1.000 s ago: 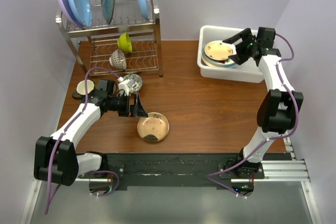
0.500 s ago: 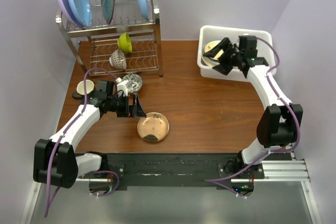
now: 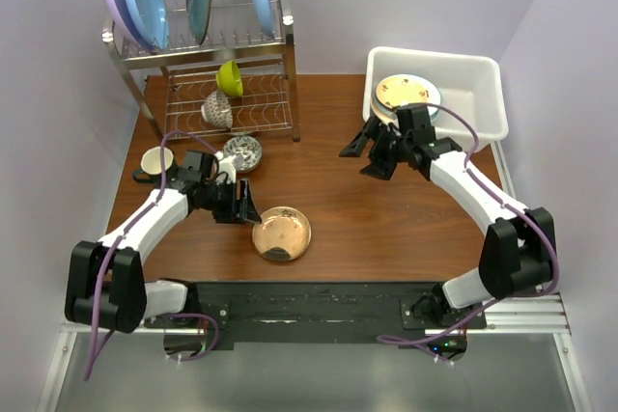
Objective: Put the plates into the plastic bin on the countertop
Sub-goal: Pick up the plate at the center of the board, then place the plate in the plastic bin.
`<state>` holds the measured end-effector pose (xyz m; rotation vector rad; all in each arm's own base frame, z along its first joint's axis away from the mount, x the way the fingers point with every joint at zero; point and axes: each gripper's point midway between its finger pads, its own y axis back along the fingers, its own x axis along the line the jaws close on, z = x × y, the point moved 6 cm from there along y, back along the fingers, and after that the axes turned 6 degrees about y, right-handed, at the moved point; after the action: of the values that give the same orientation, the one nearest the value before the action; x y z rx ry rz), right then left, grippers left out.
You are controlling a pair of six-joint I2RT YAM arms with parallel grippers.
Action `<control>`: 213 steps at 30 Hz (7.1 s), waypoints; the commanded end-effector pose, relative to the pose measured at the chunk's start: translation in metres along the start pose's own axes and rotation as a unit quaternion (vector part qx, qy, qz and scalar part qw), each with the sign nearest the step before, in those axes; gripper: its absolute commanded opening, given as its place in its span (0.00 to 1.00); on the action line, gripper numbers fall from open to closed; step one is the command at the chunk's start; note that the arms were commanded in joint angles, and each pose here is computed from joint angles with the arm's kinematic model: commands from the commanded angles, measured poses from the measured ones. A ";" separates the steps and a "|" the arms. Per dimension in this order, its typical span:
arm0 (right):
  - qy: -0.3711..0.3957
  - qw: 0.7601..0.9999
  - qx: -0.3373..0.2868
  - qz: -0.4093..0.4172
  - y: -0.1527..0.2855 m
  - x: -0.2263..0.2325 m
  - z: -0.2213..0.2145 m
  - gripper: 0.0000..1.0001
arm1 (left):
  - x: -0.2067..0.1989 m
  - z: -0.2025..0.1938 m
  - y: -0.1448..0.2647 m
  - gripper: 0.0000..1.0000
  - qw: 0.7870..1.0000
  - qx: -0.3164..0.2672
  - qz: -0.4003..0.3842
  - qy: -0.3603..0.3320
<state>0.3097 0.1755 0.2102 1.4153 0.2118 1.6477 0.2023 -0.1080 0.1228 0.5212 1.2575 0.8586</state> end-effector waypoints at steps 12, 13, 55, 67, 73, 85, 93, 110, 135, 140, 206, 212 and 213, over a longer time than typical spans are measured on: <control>0.009 1.000 0.026 0.005 -0.010 -0.012 -0.069 0.80 | 0.010 -0.003 -0.025 0.43 0.999 0.030 0.017 0.018; 0.009 1.000 0.024 0.005 -0.009 -0.012 -0.071 0.80 | 0.010 -0.003 -0.027 0.43 0.999 0.032 0.019 0.018; 0.045 0.989 0.139 -0.007 -0.086 -0.014 -0.180 0.60 | -0.002 -0.019 -0.059 0.34 0.997 0.076 0.013 -0.007; 0.050 0.989 0.142 -0.002 -0.089 -0.011 -0.179 0.28 | -0.002 -0.020 -0.060 0.34 0.997 0.078 0.010 -0.008; 0.059 0.989 0.137 -0.001 -0.087 -0.010 -0.177 0.00 | -0.002 -0.020 -0.060 0.37 0.997 0.077 0.012 -0.009; 0.071 0.988 0.136 -0.012 -0.076 -0.008 -0.175 0.00 | -0.008 -0.015 -0.054 0.96 0.998 0.060 0.009 -0.019; 0.078 0.989 0.124 -0.009 -0.058 0.000 -0.168 0.00 | -0.020 -0.007 -0.046 1.00 0.999 0.039 -0.015 -0.033; 0.104 0.990 0.083 -0.040 -0.017 -0.004 -0.144 0.00 | -0.052 0.013 -0.022 1.00 0.996 -0.015 -0.066 -0.060; 0.035 0.999 -0.015 -0.026 0.027 -0.028 -0.032 0.00 | -0.060 0.018 -0.014 1.00 0.994 -0.029 -0.076 -0.075; 0.022 0.999 -0.033 -0.009 0.033 -0.024 -0.008 0.00 | -0.058 0.017 -0.016 1.00 0.994 -0.024 -0.075 -0.074; -0.209 0.951 -0.229 -0.018 0.005 -0.115 0.253 0.00 | -0.044 0.000 -0.027 1.00 0.995 0.010 -0.075 -0.069; -0.219 0.948 -0.227 -0.029 -0.005 -0.122 0.255 0.00 | -0.046 0.002 -0.027 1.00 0.995 0.013 -0.077 -0.069; -0.223 0.948 -0.227 -0.029 -0.006 -0.123 0.256 0.00 | -0.047 0.003 -0.026 1.00 0.994 0.011 -0.079 -0.070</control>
<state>0.5074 -0.0112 0.1878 1.4065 -0.2993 1.1725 0.2061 -0.1588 0.1290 0.4943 1.1924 0.6978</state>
